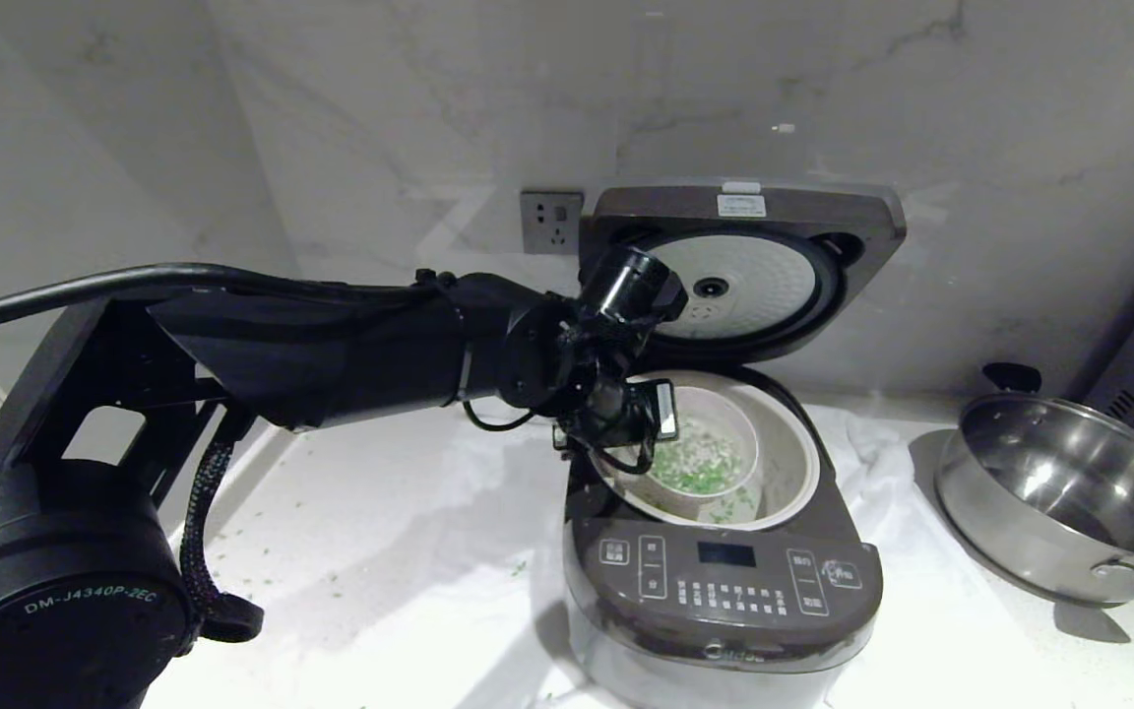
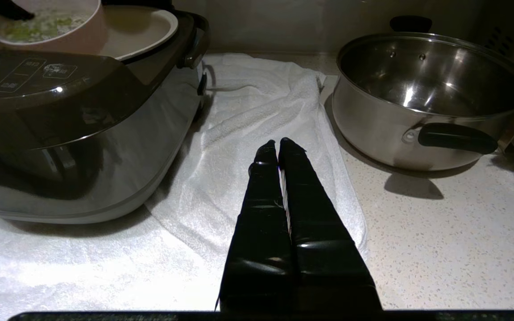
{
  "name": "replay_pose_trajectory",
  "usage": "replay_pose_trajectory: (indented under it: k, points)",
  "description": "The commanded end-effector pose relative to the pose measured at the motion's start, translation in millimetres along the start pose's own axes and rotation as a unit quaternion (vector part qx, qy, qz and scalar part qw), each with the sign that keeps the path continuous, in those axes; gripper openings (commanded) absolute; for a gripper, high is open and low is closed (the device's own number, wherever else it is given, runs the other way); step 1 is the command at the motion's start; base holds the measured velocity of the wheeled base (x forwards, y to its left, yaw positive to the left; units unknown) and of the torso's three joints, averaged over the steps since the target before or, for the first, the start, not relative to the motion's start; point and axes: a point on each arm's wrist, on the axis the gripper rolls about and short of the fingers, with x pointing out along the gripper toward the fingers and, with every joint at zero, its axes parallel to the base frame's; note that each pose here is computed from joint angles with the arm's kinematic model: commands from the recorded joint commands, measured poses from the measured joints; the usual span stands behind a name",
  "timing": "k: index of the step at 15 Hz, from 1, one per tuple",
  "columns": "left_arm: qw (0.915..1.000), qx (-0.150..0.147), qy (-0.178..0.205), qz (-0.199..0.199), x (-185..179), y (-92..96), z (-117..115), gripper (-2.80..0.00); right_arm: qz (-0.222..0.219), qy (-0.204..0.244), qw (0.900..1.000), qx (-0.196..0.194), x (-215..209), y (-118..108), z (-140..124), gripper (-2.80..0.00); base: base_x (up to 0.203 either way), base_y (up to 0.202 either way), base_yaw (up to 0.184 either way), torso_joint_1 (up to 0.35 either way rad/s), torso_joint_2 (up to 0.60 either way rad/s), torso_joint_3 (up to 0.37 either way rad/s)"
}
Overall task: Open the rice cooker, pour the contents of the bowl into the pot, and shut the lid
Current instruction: Pour the water from the bowl into the rice cooker
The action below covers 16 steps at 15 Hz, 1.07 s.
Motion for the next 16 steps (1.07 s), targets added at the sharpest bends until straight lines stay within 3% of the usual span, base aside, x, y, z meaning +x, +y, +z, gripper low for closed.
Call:
replay_pose_trajectory:
  k: [1, 7, 12, 16]
  points:
    - [0.9998, -0.002, -0.022, 0.002, 10, -4.9, -3, -2.80, 0.000, 0.000, 1.000, 0.000, 0, 0, 0, -2.80, 0.000, 0.000, 0.000, 0.000, 0.00, 0.000]
    - [0.9982, -0.019, -0.053, -0.019, 25, -1.4, -15, -2.80, 0.000, 0.000, 1.000, 0.000, 0, 0, 0, -2.80, 0.000, 0.000, 0.000, 0.000, 0.00, 0.000]
    - [0.9789, -0.015, -0.174, -0.106, 36, -3.3, -17, -2.80, 0.000, 0.000, 1.000, 0.000, 0, 0, 0, -2.80, 0.000, 0.000, 0.000, 0.000, 0.00, 0.000]
    - [0.9719, 0.011, -0.200, -0.123, 35, -10.6, -15, -2.80, 0.000, 0.000, 1.000, 0.000, 0, 0, 0, -2.80, 0.000, 0.000, 0.000, 0.000, 0.00, 0.000]
